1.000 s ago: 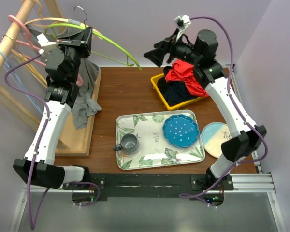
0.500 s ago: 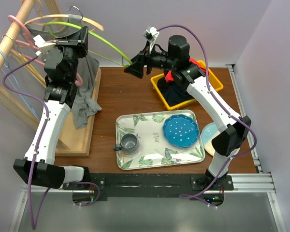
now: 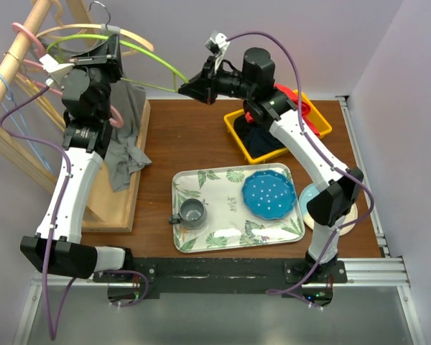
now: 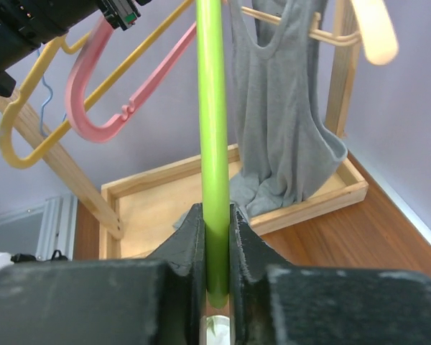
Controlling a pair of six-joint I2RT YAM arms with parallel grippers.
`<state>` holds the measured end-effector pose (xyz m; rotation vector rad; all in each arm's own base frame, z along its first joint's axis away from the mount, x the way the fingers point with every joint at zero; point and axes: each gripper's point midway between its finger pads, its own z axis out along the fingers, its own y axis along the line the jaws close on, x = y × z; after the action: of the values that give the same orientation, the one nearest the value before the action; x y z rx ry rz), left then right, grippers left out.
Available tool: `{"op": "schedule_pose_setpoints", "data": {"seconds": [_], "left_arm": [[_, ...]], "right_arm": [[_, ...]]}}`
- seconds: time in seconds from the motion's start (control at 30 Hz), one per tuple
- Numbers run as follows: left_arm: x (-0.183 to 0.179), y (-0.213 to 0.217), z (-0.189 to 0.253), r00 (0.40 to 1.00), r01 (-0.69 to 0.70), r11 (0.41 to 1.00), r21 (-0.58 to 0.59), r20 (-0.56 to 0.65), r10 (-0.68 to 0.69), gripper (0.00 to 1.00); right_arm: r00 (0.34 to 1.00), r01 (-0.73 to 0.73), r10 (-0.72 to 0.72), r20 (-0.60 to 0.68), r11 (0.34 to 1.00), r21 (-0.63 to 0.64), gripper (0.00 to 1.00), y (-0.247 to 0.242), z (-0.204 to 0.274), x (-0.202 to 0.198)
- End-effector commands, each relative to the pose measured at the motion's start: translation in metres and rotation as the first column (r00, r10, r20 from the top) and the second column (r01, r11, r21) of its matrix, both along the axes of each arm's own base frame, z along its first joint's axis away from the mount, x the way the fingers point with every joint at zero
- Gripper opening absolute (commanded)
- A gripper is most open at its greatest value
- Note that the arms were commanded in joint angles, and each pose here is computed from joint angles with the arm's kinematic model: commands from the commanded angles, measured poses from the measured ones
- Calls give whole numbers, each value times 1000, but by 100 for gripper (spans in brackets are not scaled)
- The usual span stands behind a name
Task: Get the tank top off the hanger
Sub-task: Place the hanger at the clothesline.
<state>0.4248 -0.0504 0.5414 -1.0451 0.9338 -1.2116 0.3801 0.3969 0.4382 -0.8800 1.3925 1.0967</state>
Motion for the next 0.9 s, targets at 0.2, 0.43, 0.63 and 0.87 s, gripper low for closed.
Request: {"op": "schedule_pose_setpoints", "data": {"seconds": [0.2,0.43,0.63,0.87], "left_arm": [[-26,10,30,991,-42,999,0,125,42,33],[-30,-2,33,991,-4,995,98,133,-9,54],[-39,-32,35,976,115,965,236,157,-154,69],[-66,-39,54,971,110,922,372,157,-180,81]], "right_arm": [[991,55,-65,116,995,86,0,11,40,13],[979,75,-91,183,993,93,0,14,50,14],[964,104,-130,234,987,122,0,10,66,17],[955,133,-162,250,983,128,0,6,75,19]]}}
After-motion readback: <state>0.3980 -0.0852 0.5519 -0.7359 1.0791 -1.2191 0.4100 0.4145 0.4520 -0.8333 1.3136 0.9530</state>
